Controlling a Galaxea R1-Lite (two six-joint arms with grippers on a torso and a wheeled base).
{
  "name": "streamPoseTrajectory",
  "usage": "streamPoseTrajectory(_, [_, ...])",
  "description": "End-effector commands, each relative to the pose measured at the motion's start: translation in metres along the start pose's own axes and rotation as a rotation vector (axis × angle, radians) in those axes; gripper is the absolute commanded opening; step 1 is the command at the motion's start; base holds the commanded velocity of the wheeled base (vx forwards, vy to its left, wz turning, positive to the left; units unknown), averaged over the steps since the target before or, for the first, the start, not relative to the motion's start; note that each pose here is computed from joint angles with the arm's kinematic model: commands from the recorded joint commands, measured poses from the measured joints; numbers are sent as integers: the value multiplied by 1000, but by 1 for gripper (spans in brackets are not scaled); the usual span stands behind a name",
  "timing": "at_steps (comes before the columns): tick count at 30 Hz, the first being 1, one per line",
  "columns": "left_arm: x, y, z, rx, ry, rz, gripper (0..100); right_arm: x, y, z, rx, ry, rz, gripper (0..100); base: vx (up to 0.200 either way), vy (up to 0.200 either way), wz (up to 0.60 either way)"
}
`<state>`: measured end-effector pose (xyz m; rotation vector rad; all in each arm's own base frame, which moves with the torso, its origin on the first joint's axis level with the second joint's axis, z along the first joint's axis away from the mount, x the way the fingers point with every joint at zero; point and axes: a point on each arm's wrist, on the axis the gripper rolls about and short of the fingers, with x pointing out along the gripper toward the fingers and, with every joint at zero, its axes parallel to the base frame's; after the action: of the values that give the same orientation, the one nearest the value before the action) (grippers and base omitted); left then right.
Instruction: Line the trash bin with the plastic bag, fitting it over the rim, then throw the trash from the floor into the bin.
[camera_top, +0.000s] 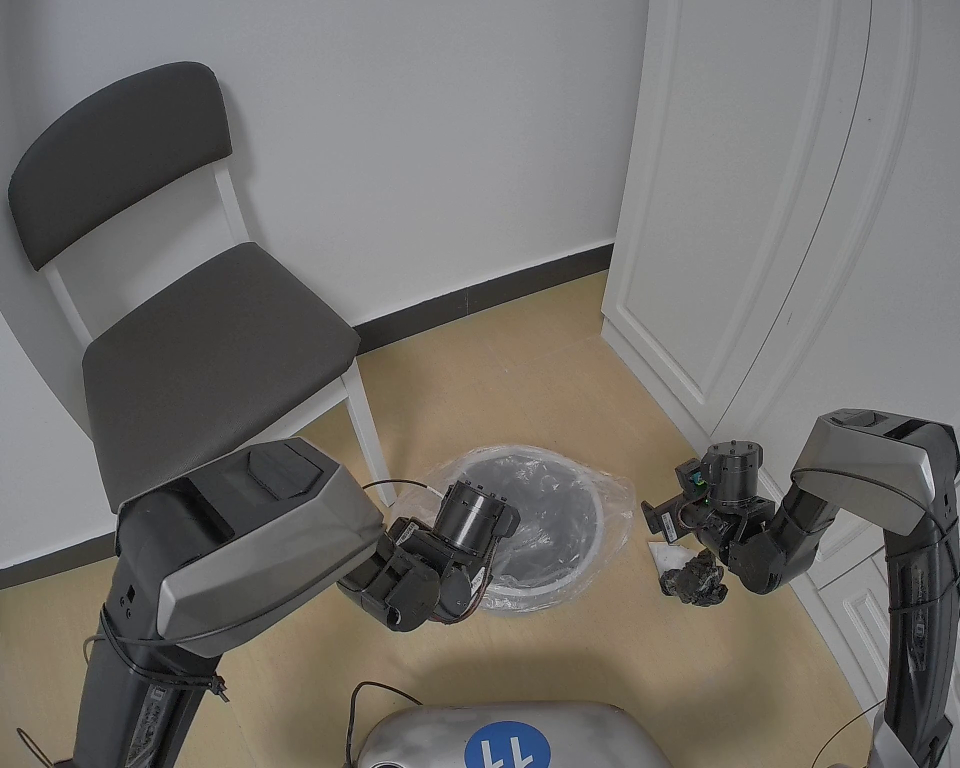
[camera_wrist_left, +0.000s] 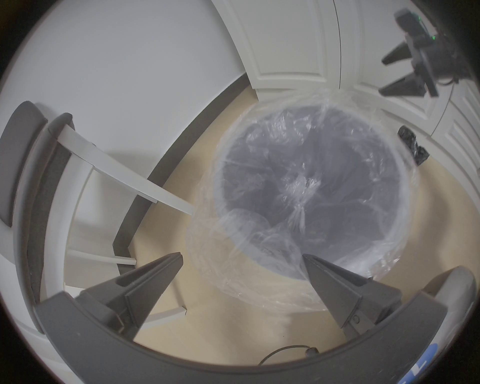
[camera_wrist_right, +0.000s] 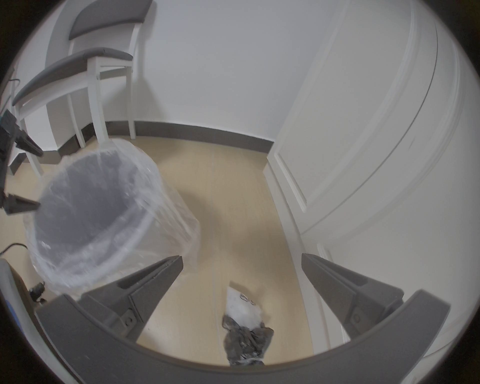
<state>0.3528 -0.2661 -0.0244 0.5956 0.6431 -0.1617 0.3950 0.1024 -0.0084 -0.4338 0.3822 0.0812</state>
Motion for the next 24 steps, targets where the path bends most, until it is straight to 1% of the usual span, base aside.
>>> streamPoseTrajectory(1, [-19,3,3,-15,-28,-10,100,12,1,-14,-12,51,6,100,0,0,0])
streamPoseTrajectory(3, [-21,2,1,-12,-28,-12,100,17,2,-18,-12,62,7,100,0,0,0])
streamPoseTrajectory(5, [-23,0,2,-24,-52,-15,100,30,4,-26,-8,68,3,100,0,0,0])
streamPoseTrajectory(8, [-23,-1,4,-41,-72,-13,100,36,7,-30,3,67,10,100,0,0,0])
streamPoseTrajectory(10, [-24,-1,5,-49,-83,-13,100,39,11,-27,42,76,53,100,0,0,0])
streamPoseTrajectory(11, [-23,-2,3,-46,-79,-14,100,40,12,-26,55,76,57,100,0,0,0])
streamPoseTrajectory(14, [-23,-2,0,-43,-72,-15,100,50,16,-24,144,75,73,100,0,0,0])
streamPoseTrajectory(16, [-24,-2,0,-48,-70,-15,100,57,18,-22,204,61,100,100,0,0,0])
streamPoseTrajectory(17, [-24,-2,0,-48,-70,-15,100,57,18,-22,204,61,100,100,0,0,0])
streamPoseTrajectory(19, [-24,-3,0,-63,-71,-18,100,68,19,-21,278,38,127,100,0,0,0])
streamPoseTrajectory(20, [-24,-3,-1,-62,-70,-18,100,68,19,-21,281,38,129,100,0,0,0])
streamPoseTrajectory(21, [-24,-3,-2,-64,-66,-18,100,72,19,-19,319,40,141,100,0,0,0])
streamPoseTrajectory(22, [-24,-3,-2,-64,-66,-18,100,72,19,-19,320,41,143,100,0,0,0])
streamPoseTrajectory(23, [-24,-3,-2,-66,-66,-19,100,73,18,-19,344,83,163,100,0,0,0])
streamPoseTrajectory(24, [-24,-3,-2,-66,-66,-19,100,73,18,-19,344,83,163,100,0,0,0])
